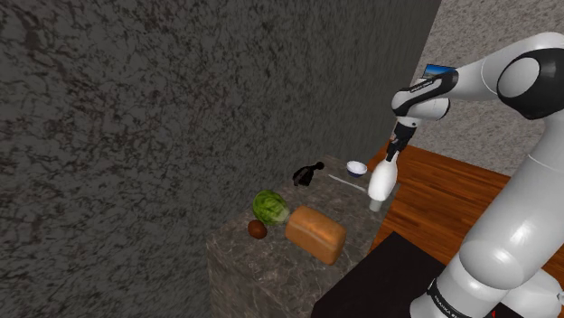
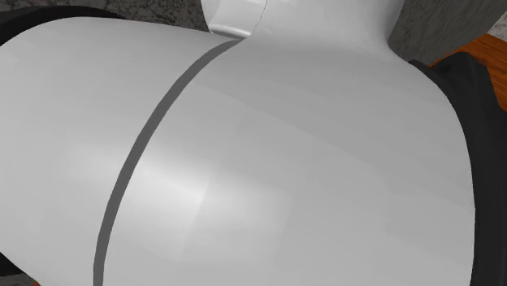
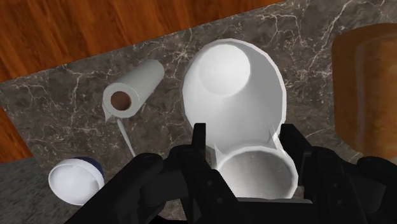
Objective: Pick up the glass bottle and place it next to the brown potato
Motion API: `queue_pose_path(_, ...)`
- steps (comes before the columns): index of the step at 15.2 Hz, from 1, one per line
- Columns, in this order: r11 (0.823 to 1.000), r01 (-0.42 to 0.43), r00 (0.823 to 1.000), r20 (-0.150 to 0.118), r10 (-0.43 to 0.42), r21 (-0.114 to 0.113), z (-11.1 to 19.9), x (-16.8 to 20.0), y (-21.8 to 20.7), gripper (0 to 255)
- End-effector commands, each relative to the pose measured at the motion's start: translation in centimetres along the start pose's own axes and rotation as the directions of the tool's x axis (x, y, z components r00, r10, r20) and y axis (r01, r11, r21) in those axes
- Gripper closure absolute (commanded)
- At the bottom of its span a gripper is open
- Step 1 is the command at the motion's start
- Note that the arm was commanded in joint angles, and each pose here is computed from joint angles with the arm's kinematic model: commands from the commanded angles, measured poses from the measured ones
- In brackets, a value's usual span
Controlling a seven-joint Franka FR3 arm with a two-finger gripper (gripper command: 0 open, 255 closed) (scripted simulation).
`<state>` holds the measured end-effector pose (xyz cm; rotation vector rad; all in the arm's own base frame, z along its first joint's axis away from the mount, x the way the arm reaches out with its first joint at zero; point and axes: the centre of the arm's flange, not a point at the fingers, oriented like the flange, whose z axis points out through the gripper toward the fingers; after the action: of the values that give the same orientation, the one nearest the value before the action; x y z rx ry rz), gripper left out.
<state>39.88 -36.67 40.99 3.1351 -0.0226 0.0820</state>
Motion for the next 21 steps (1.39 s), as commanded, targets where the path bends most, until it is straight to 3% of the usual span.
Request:
queue_pose_path(1, 1.0, 0.0, 1.0, 0.0, 0.0, 0.0, -1.0, 0.0, 0.0, 255)
queue_pose_path(21, 1.0, 0.0, 1.0, 0.0, 0.0, 0.0, -11.6, 0.6, 0.0, 255)
